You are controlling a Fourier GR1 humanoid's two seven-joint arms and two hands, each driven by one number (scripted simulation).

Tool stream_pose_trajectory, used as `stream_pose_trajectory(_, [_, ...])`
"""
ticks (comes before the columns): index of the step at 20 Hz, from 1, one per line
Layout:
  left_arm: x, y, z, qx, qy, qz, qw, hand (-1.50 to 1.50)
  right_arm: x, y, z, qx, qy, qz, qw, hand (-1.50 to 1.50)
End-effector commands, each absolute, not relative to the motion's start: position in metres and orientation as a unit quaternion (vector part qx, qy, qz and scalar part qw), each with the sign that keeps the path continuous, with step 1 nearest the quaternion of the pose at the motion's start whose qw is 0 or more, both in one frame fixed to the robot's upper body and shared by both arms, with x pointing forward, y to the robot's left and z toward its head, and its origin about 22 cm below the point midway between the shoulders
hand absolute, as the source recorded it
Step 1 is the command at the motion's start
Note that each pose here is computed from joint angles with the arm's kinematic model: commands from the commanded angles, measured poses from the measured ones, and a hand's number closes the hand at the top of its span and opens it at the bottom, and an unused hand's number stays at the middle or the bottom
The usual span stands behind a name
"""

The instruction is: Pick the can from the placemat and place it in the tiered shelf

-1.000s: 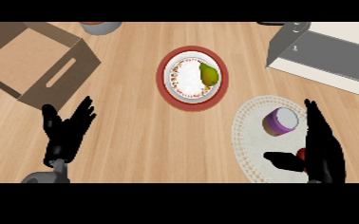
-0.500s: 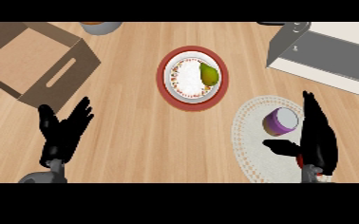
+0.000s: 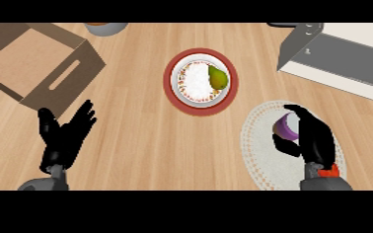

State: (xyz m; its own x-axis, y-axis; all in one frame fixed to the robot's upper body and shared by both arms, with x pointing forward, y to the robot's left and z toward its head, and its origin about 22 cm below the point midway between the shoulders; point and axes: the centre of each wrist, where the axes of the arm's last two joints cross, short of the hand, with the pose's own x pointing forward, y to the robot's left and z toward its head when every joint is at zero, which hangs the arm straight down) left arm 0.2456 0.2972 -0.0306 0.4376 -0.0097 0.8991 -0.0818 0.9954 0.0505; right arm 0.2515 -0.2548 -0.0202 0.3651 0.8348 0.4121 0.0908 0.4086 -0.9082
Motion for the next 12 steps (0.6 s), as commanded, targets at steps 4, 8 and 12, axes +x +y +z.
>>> stream_pose_trajectory(4, [0.237,0.297,-0.023,0.043,-0.531,0.019,0.846,0.00,0.258,-0.226,-0.039,-0.425,-0.527,0.295,0.674,1.50])
stream_pose_trajectory(8, [0.237,0.289,-0.032,0.043,-0.525,0.016,0.850,0.00,0.259,-0.225,-0.028,-0.424,-0.566,0.295,0.643,1.50])
stream_pose_trajectory(12, [0.245,0.284,-0.040,0.053,-0.526,0.018,0.849,0.00,0.249,-0.239,-0.019,-0.395,-0.581,0.300,0.646,1.50])
